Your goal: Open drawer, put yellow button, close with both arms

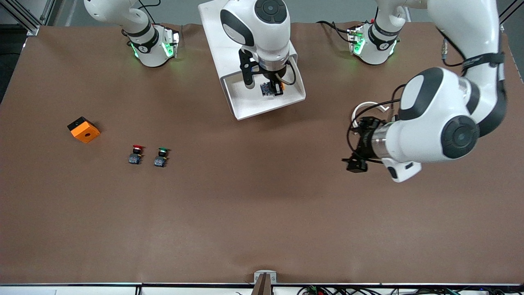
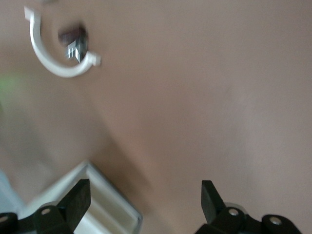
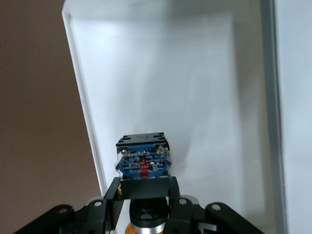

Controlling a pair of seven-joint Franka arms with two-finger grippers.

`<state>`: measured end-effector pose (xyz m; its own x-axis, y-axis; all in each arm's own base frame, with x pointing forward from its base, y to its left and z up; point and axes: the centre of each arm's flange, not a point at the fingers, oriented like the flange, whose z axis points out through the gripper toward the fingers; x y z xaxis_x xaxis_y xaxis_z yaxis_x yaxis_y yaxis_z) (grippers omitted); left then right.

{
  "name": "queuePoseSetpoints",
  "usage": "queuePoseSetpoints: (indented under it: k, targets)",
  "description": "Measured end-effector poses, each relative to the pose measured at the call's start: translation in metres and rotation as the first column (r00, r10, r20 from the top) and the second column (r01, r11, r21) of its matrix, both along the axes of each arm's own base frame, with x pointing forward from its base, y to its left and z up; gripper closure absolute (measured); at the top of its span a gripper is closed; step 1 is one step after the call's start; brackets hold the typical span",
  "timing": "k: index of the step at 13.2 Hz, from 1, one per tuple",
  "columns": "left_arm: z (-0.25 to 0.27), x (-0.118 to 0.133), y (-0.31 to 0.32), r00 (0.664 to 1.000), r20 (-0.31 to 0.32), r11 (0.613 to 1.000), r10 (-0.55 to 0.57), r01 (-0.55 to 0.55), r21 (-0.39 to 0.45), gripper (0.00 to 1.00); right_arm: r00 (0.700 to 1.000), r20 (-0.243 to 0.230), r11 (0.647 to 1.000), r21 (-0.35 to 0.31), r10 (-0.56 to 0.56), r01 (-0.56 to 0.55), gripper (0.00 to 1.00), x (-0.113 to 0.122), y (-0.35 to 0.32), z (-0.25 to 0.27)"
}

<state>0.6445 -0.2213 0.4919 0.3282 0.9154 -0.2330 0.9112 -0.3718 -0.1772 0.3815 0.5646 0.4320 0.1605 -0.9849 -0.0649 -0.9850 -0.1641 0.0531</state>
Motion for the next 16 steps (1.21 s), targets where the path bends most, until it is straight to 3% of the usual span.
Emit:
queuePoseSetpoints:
  k: [3, 6, 10, 11, 14, 16]
  targets:
    - [0.007, 0.003, 0.022, 0.975, 0.06, 0.976, -0.214, 0.21, 0.06, 0.0, 1.0, 0.002, 1.0, -0.007, -0.016, 0.016, 0.59, -0.002, 0.012, -0.023]
    - [-0.006, 0.004, 0.028, 0.858, 0.079, 0.861, -0.508, 0.509, 0.004, 0.0, 1.0, 0.008, 1.0, 0.0, -0.026, 0.026, 0.59, -0.003, 0.022, -0.033]
    - [-0.026, 0.006, 0.026, 0.745, 0.128, 0.75, -0.654, 0.661, -0.02, 0.0, 1.0, 0.018, 1.0, 0.014, -0.023, 0.023, 0.58, -0.005, 0.027, -0.032]
    - [-0.029, 0.005, 0.021, 0.721, 0.152, 0.728, -0.676, 0.686, -0.016, 0.0, 1.0, 0.018, 1.0, 0.015, -0.022, 0.022, 0.52, -0.005, 0.027, -0.032]
    - [-0.044, -0.014, -0.006, 0.659, 0.234, 0.679, -0.715, 0.734, 0.011, 0.0, 1.0, 0.021, 1.0, 0.018, -0.01, 0.01, 0.19, -0.005, 0.028, -0.031]
    - [-0.06, -0.039, -0.032, 0.592, 0.267, 0.618, -0.76, 0.786, 0.017, 0.0, 0.999, 0.033, 0.999, 0.035, -0.001, 0.0, 0.0, -0.002, 0.03, -0.022]
